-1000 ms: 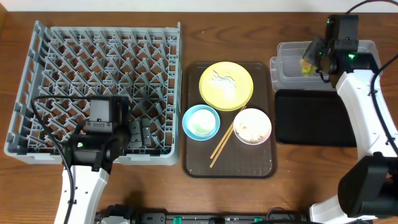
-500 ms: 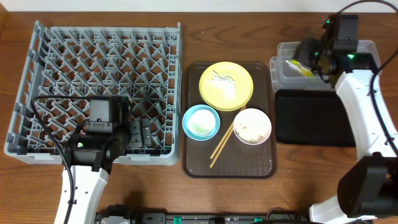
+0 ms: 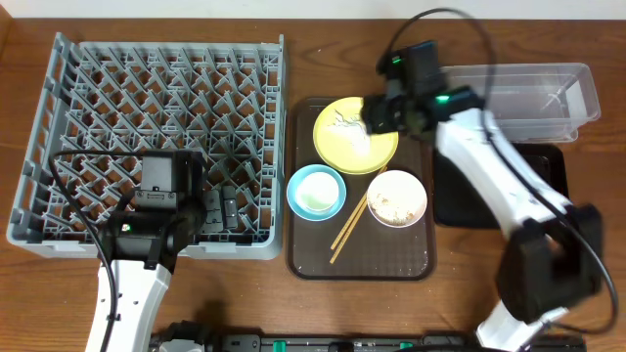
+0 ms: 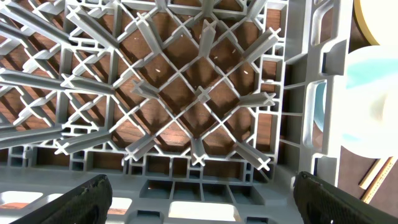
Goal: Sort waste into correct bins and load items into the dishwasher rack
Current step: 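Move the right gripper back to the plate and grasp the white tissue, then carry the tissue with the right gripper and drop it into the clear bin, then reach the right gripper to the pink rice bowl and grasp its rim, then lift the pink bowl over the black tray and tip the rice out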
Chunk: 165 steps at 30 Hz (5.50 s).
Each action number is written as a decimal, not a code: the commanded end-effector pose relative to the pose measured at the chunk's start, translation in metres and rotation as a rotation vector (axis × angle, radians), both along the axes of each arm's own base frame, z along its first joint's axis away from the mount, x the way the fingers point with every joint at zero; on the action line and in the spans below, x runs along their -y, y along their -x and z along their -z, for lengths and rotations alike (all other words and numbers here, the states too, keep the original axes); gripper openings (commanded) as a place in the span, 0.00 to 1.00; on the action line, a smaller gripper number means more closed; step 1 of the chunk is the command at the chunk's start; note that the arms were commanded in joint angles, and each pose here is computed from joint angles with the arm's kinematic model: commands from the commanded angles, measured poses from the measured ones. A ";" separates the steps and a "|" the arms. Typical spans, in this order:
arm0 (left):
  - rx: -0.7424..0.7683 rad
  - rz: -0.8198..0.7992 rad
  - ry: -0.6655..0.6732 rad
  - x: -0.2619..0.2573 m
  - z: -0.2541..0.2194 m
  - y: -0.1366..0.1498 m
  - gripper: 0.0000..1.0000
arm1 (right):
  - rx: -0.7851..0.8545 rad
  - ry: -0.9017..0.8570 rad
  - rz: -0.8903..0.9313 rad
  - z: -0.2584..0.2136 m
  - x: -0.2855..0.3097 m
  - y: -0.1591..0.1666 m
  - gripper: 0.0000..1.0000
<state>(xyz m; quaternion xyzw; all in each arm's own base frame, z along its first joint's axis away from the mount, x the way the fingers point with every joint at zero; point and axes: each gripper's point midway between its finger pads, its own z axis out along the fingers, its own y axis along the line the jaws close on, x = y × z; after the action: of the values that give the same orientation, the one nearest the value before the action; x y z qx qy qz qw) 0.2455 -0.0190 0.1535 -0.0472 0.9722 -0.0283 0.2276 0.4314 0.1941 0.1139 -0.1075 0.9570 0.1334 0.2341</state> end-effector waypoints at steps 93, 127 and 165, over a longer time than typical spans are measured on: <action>0.022 -0.012 0.016 0.001 -0.008 -0.004 0.95 | -0.250 0.198 -0.205 0.058 -0.016 0.172 0.62; 0.022 -0.013 0.016 0.001 -0.008 -0.004 0.95 | -0.248 0.229 -0.100 0.091 0.002 0.178 0.17; 0.022 -0.012 0.016 0.001 -0.008 -0.004 0.95 | -0.080 -0.521 0.094 -0.064 0.079 0.107 0.01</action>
<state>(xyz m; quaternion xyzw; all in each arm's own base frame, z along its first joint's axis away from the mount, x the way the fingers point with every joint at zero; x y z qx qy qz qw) 0.2455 -0.0191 0.1535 -0.0472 0.9722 -0.0285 0.2276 0.3217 0.1171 0.1534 0.0166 0.9287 0.3079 0.2060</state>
